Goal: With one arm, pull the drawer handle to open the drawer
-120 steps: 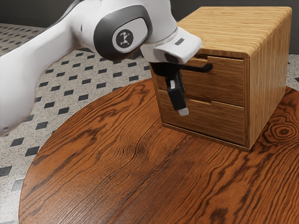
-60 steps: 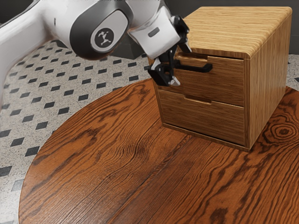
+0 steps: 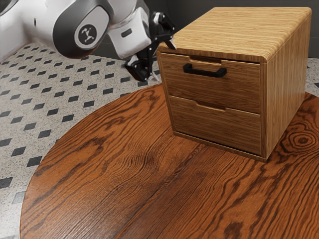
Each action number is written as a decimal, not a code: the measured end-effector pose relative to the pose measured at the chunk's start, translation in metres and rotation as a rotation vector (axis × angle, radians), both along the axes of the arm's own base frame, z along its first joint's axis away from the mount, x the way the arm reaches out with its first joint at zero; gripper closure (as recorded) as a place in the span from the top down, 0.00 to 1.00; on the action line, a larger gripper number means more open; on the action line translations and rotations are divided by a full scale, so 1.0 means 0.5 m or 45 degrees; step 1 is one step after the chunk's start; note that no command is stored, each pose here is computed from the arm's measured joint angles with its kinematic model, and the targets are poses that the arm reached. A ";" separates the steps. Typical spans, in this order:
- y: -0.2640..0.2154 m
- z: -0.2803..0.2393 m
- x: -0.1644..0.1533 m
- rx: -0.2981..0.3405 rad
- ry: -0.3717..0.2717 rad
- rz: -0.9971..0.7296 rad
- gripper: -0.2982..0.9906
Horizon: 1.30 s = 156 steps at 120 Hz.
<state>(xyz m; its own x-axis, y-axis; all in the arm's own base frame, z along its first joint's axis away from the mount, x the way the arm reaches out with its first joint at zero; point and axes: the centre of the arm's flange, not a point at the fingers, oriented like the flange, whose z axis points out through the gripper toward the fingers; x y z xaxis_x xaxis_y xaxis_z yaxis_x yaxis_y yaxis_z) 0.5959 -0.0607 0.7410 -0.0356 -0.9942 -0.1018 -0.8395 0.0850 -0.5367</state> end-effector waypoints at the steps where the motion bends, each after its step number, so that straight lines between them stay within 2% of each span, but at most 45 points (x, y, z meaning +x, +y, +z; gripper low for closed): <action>1: -0.002 0.000 0.000 0.002 0.000 -0.006 0.73; 26: 0.010 0.002 0.002 0.047 -0.001 -0.073 0.65; 52: 0.014 -0.014 0.014 0.041 0.020 -0.135 0.51; 68: 0.016 -0.038 0.040 0.025 0.020 -0.175 0.46; 79: 0.023 -0.068 0.068 0.007 0.018 -0.198 0.44; 112: 0.022 -0.056 0.100 -0.013 -0.084 -0.249 0.43; 156: 0.015 -0.111 0.154 -0.045 -0.070 -0.304 0.42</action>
